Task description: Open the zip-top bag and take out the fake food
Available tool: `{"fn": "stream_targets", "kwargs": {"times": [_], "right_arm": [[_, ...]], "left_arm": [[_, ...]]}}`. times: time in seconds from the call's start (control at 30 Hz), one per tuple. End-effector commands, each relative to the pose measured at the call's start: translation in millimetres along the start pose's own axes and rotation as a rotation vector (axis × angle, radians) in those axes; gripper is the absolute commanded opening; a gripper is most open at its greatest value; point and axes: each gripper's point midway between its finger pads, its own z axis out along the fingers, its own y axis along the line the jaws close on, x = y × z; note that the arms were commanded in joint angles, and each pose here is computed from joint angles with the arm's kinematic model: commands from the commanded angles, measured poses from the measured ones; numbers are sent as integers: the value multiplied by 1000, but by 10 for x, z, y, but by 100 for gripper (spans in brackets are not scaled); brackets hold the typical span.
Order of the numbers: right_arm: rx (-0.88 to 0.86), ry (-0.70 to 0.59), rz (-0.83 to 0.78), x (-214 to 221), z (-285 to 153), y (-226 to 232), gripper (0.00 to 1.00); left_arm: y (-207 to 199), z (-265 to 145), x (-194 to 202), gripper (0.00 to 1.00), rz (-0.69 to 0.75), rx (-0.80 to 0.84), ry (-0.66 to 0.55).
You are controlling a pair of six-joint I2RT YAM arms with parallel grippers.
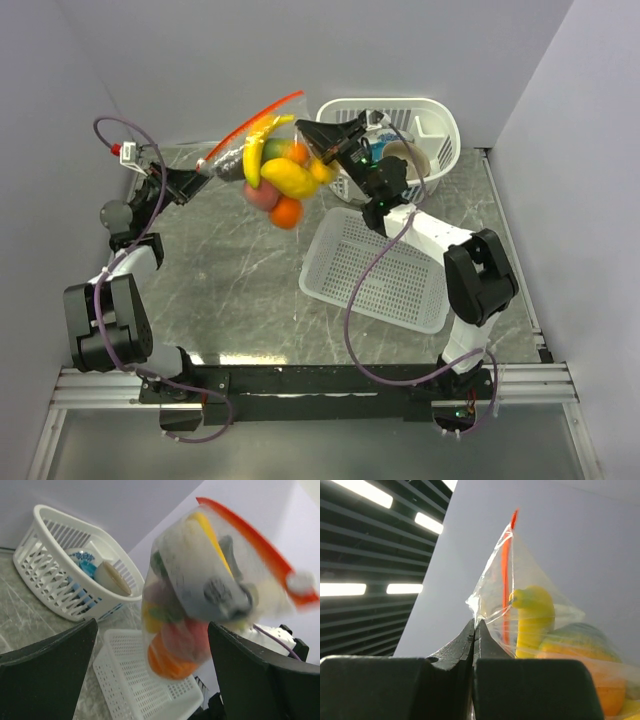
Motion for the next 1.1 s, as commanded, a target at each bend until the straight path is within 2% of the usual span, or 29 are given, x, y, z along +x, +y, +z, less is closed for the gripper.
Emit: {"fn": "stream_targets", "kwargs": {"times": [0.0,0.2,0.5,0.97,1.07], "right_arm": [[-193,-79,-45,-251,-100,806,0],[-170,-71,-64,-261,-49,785,0],[-117,-34,-28,-49,45,519,0],[-89,9,14,118,36,328,0],[-85,13,18,128,42,301,0]], "left_arm": [[-771,-180,87,99,516,297,0],[-848,-194,78,99,546,304,-23],[-1060,88,-49,99,608,369,-83],[-1033,136,-168,99,620,356,-132],[-1028,148,-190,88,614,353,-137]]}}
